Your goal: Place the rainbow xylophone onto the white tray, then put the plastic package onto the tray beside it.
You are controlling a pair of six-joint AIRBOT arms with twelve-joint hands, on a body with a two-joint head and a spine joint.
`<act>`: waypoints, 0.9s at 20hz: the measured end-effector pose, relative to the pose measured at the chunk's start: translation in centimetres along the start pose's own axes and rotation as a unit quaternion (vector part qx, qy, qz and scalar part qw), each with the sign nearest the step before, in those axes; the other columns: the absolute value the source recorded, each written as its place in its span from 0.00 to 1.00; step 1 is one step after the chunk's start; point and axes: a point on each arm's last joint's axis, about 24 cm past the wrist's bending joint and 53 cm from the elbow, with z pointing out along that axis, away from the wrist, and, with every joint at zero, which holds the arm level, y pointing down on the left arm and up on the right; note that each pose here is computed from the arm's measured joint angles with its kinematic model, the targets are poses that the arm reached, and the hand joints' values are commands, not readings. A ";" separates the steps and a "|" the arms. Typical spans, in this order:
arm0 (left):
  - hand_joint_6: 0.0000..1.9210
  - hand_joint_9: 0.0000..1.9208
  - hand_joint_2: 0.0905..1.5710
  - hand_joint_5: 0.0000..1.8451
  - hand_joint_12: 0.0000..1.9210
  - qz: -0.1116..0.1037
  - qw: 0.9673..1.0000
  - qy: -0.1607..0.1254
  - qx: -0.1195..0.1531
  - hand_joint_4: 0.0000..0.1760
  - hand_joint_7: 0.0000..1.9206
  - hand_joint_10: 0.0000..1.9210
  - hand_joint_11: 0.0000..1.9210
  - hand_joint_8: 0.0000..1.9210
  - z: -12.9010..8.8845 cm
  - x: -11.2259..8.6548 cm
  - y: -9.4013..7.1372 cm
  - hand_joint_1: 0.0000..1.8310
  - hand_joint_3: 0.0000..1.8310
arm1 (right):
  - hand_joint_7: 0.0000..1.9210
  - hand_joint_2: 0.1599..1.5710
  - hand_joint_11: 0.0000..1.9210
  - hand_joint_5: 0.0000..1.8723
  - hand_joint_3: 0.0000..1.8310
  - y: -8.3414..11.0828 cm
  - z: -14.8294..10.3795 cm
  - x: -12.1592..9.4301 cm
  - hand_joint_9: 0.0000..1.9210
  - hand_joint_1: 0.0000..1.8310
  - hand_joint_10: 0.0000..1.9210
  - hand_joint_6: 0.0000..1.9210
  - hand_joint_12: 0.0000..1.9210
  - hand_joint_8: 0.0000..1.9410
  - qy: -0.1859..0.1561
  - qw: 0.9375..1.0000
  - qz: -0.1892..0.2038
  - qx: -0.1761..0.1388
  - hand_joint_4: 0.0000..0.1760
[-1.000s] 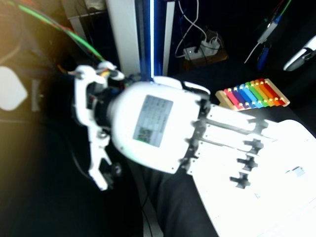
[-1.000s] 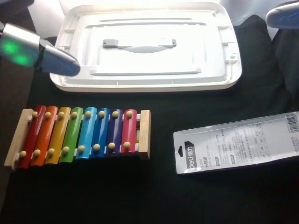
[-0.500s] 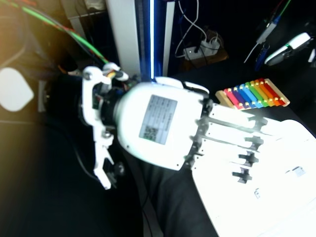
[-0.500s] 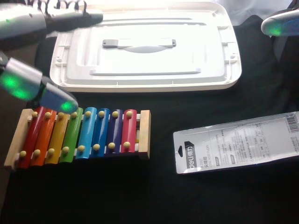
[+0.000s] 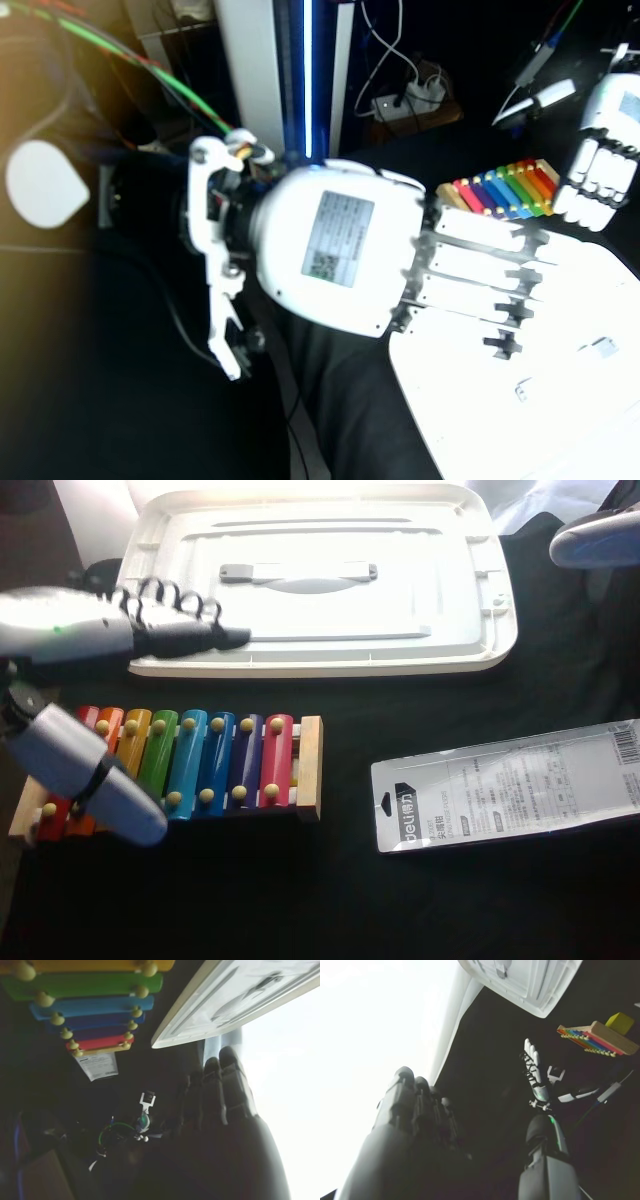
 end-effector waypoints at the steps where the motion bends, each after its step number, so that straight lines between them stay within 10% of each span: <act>1: 0.00 0.00 0.35 0.00 0.00 0.001 1.000 0.004 0.001 0.21 0.00 0.00 0.00 0.00 0.0 0.3 0.0 0.32 0.00 | 0.00 0.61 0.00 0.00 0.00 0.0 0.0 0.0 0.00 0.34 0.00 0.00 0.00 0.00 0.000 1.000 0.000 0.000 0.13; 6: 0.00 0.00 0.35 0.00 0.00 0.000 1.000 0.016 0.003 0.32 0.00 0.00 0.00 0.00 0.6 1.4 -0.3 0.32 0.00 | 0.00 0.61 0.00 0.00 0.00 0.0 0.1 0.0 0.00 0.35 0.00 0.00 0.00 0.00 0.000 1.000 0.001 0.000 0.22; 10: 0.00 0.00 0.32 0.00 0.00 -0.005 0.999 0.031 -0.001 0.07 0.00 0.00 0.00 0.00 1.5 2.8 0.3 0.35 0.00 | 0.00 0.61 0.00 0.00 0.00 0.0 0.3 0.3 0.00 0.35 0.00 0.00 0.00 0.00 0.002 1.000 0.002 -0.002 0.18; 12: 0.00 0.00 0.32 0.00 0.00 -0.010 0.999 0.031 -0.011 0.19 0.00 0.00 0.00 0.00 1.6 2.8 1.1 0.38 0.00 | 0.00 0.62 0.00 0.00 0.00 0.0 0.3 0.3 0.00 0.35 0.00 0.00 0.00 0.00 0.002 1.000 0.002 -0.002 0.21; 13: 0.00 0.00 0.31 0.00 0.00 -0.011 0.999 0.034 -0.020 0.06 0.00 0.00 0.00 0.00 1.7 3.1 1.6 0.39 0.00 | 0.00 0.62 0.00 0.00 0.00 0.0 0.3 0.3 0.00 0.34 0.00 0.00 0.00 0.00 0.002 1.000 0.002 -0.002 0.17; 18: 0.00 0.00 0.31 0.00 0.00 -0.018 0.999 0.044 -0.022 0.05 0.00 0.00 0.00 0.00 2.5 4.2 1.9 0.39 0.00 | 0.00 0.62 0.00 0.00 0.00 0.0 0.3 0.4 0.00 0.34 0.00 0.00 0.00 0.00 0.003 1.000 0.002 -0.002 0.19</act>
